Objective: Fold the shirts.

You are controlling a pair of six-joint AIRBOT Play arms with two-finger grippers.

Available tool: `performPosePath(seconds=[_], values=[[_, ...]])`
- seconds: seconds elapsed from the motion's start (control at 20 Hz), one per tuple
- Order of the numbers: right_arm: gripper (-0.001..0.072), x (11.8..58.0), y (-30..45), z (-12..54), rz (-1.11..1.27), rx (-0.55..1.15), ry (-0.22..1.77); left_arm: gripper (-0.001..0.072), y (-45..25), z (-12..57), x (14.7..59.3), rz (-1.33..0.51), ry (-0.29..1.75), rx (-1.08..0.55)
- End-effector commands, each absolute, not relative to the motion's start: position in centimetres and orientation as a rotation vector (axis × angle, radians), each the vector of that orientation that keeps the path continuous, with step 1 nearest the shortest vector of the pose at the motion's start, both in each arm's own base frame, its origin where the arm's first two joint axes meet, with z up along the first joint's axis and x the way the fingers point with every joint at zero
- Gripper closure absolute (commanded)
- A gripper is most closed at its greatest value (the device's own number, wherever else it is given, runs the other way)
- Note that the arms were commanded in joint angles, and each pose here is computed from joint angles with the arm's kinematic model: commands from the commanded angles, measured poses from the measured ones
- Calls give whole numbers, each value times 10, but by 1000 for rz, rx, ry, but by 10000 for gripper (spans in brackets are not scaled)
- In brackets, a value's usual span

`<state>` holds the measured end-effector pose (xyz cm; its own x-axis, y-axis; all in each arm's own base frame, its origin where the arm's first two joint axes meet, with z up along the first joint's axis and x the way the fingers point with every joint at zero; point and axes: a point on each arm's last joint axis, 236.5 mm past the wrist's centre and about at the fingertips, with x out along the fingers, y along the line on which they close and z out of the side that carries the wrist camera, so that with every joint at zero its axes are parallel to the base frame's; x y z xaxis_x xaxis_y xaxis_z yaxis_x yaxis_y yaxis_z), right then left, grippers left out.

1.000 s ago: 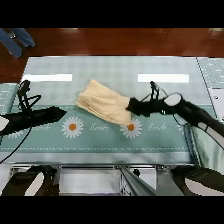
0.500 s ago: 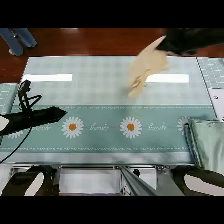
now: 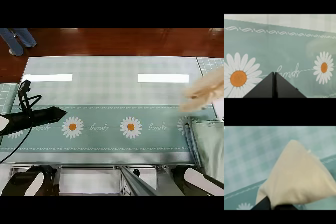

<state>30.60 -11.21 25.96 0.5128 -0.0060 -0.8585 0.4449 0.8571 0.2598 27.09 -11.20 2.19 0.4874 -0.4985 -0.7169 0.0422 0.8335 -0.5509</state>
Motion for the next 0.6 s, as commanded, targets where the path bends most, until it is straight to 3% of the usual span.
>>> performPosePath(seconds=[0.0,0.35,0.4,0.5,0.55], values=[[682,205,-178,247,-697,476,1049,680,-111,22,273,-341,1007,-505],[681,43,-161,130,-1158,630,1261,680,-105,27,285,-315,956,-506],[625,29,-160,119,-1225,641,1249,681,-105,28,286,-312,950,-506],[86,21,-167,113,-1291,623,1211,680,-104,28,287,-311,946,-507],[86,30,-171,114,-1268,623,1193,680,-104,28,287,-310,943,-507]])
